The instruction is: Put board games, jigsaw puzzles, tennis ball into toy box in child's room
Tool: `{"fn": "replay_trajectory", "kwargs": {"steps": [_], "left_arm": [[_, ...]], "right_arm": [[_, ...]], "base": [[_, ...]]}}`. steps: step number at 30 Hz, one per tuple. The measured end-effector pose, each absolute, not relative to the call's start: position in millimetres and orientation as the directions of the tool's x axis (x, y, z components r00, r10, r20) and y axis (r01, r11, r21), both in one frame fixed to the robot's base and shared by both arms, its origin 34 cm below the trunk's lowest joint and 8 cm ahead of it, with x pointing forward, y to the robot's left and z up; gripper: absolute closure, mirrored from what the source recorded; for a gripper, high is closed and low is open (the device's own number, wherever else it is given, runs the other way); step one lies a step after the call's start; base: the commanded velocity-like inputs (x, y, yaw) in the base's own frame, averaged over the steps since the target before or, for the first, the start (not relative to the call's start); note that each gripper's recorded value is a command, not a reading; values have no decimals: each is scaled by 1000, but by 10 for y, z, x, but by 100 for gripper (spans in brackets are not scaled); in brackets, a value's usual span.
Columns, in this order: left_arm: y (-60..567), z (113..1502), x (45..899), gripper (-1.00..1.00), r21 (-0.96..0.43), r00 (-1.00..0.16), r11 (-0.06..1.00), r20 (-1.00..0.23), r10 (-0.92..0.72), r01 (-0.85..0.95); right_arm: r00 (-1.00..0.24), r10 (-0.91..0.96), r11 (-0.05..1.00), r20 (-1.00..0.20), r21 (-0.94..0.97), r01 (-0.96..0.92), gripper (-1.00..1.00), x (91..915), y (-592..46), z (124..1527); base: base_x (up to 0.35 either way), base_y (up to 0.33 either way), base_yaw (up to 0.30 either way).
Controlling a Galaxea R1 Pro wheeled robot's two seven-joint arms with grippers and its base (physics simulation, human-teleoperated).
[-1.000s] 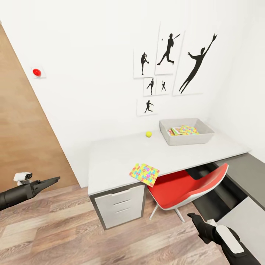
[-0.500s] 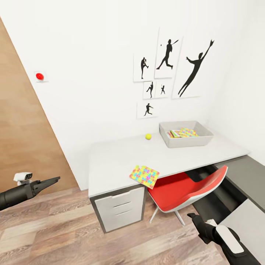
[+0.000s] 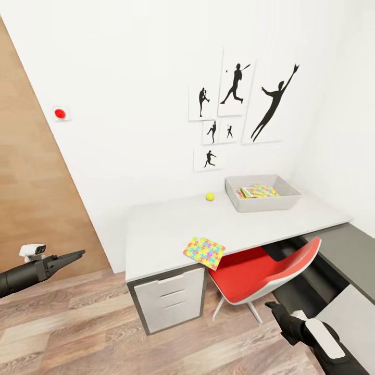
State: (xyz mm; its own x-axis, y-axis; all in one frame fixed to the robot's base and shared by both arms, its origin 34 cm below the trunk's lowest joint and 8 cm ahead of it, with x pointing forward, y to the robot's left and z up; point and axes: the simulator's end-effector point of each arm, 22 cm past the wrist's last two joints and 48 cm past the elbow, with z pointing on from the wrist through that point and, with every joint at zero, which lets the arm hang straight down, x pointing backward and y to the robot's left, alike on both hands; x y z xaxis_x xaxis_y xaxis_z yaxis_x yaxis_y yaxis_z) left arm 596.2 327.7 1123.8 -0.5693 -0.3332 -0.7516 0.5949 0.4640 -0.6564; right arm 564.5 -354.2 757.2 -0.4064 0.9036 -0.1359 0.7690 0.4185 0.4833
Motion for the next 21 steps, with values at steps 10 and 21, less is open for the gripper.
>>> {"fn": "replay_trajectory", "kwargs": {"steps": [10, 21], "left_arm": [[3277, 11315, 5943, -100, -647, -557, 465, -761, -333, 605], [3277, 11402, 5919, -100, -636, -544, 464, -770, -333, 617]], "right_arm": [[-404, 904, 418, -142, 496, 761, -100, 5683, -3537, 7644], [-401, 904, 417, -148, 510, 752, -100, 5725, -3533, 7726]], "base": [[0, 0, 0], [0, 0, 0]]}}
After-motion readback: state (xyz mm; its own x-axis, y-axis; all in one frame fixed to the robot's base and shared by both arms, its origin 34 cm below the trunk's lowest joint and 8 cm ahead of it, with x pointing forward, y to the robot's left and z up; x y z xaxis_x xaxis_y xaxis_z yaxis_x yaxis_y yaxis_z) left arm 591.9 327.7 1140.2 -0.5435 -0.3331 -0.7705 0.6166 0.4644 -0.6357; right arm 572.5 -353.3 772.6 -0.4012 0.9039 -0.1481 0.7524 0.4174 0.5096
